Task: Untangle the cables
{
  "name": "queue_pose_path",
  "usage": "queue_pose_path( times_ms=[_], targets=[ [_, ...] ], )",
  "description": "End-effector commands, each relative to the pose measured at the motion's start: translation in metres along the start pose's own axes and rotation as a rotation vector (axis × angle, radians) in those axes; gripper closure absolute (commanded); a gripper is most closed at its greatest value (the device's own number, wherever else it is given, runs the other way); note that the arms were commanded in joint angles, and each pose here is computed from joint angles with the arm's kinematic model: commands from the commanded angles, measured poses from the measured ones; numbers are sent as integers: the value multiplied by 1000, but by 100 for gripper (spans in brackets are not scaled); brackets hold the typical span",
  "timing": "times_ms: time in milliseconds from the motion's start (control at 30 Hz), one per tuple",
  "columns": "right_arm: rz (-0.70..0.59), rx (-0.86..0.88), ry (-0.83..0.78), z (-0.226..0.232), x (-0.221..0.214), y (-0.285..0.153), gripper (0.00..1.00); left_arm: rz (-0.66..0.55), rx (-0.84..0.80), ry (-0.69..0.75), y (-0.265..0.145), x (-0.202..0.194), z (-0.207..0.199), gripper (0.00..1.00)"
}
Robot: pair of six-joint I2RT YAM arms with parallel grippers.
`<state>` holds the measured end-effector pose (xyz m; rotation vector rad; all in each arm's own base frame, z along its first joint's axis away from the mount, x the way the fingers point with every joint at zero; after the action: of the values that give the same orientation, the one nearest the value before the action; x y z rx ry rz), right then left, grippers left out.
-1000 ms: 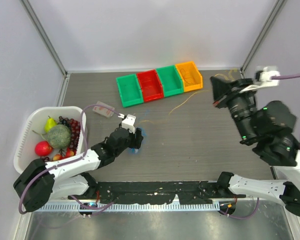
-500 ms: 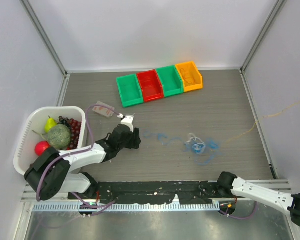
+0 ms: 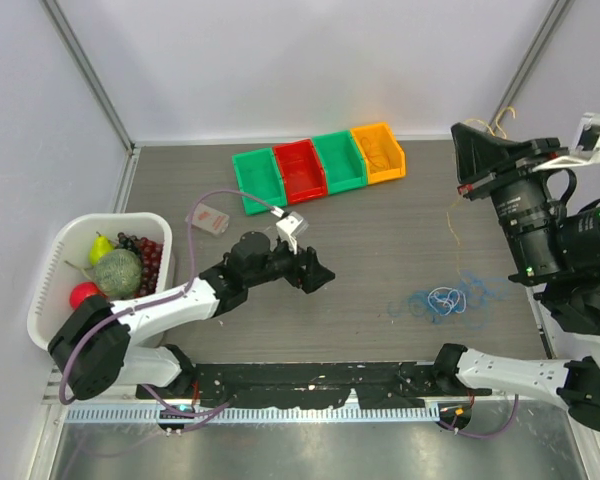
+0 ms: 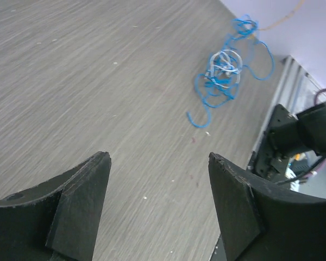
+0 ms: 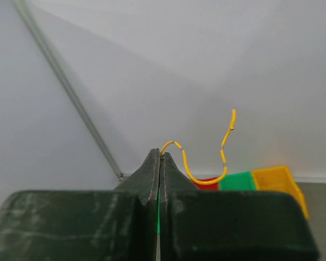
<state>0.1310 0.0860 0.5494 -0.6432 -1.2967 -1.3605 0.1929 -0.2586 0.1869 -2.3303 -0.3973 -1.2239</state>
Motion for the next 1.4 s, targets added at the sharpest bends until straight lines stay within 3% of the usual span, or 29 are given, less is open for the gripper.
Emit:
queue_pose_path(
  times_ms=[0,167,367,567,867,1033,1167,1367],
  targets=[
    [-42,265,191,46,35,13,99,-118,-154,8,6,23,-24,24],
    [-39,446,299,79,57,20,99,-209,-186,-16,-21,31,-36,21],
    [-18,405,308,78,31,23,99,-197,-110,0,-57,35,-41,17],
    [-4,418,362,89,27,30,99,-262,-223,44,-65,45,-54,20],
    [-17,460,424,111,41,47,99,-330,-396,120,-21,42,-78,19],
    [-30,499,473,118,50,48,99,-372,-388,121,15,45,-79,18],
    [-40,527,515,123,60,49,99,-384,-422,49,51,43,-78,18],
    [-74,558,570,130,73,52,99,-408,-633,-137,100,14,-80,20]
  ],
)
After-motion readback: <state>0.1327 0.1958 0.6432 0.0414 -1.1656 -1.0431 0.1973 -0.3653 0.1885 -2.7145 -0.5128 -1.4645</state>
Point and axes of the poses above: each gripper's point midway between its finger pads, its own y axis out along the fingers, its own z axis along the line the jaws close on, x = y × z, the point moved 8 cm from there along -y, back along the fingers, and after that the axes turned 5 degrees about -y, right-handed, at the moved point
